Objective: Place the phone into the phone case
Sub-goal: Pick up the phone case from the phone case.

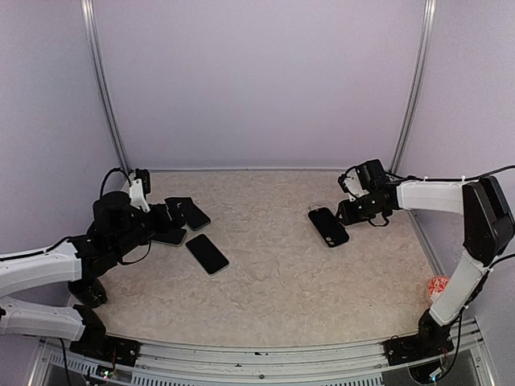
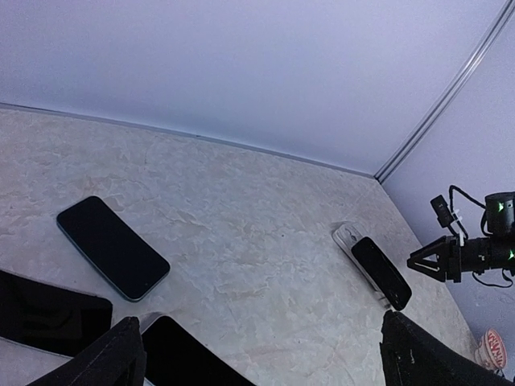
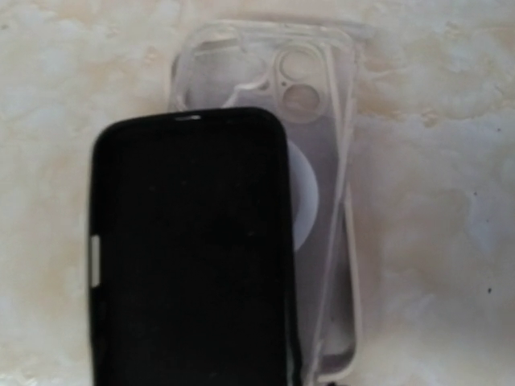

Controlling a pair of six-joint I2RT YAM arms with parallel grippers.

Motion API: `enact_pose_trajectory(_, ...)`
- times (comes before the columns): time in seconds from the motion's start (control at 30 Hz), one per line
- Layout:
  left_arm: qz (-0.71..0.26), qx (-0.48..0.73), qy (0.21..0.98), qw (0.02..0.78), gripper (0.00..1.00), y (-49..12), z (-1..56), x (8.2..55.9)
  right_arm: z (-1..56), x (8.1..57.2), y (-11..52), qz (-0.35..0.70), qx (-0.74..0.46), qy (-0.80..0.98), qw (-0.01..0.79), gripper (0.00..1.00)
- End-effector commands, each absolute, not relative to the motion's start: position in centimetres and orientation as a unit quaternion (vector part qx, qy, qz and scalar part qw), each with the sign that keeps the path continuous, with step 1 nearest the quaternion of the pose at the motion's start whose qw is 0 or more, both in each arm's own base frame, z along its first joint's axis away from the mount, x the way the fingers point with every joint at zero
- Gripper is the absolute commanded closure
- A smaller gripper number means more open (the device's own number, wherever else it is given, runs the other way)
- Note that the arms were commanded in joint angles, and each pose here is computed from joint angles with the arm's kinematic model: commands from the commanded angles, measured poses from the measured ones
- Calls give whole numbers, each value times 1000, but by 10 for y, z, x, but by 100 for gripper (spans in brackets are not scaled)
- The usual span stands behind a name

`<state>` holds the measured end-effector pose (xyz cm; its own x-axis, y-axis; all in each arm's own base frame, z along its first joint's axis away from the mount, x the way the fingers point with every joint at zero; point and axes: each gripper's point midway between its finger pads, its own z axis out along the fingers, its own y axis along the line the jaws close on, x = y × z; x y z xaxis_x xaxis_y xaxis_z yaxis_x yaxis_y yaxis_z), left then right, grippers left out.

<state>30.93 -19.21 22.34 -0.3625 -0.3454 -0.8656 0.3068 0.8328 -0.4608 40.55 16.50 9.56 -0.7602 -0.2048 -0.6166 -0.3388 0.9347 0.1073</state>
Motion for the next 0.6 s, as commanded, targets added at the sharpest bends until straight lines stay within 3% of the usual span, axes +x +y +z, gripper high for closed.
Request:
enact_pose_trajectory(0.0,-302,-7,770,562,1,-200,227,309,85,411,164,82,-152,936,306,64)
enact_pose_trajectory(0.27,-305,-7,771,559,1,-203,222,307,58,416,165,73,-153,944,283,66)
enact_pose_trajectory(0.57,-307,-7,771,558,1,-204,221,306,52,416,165,77,-145,945,284,84)
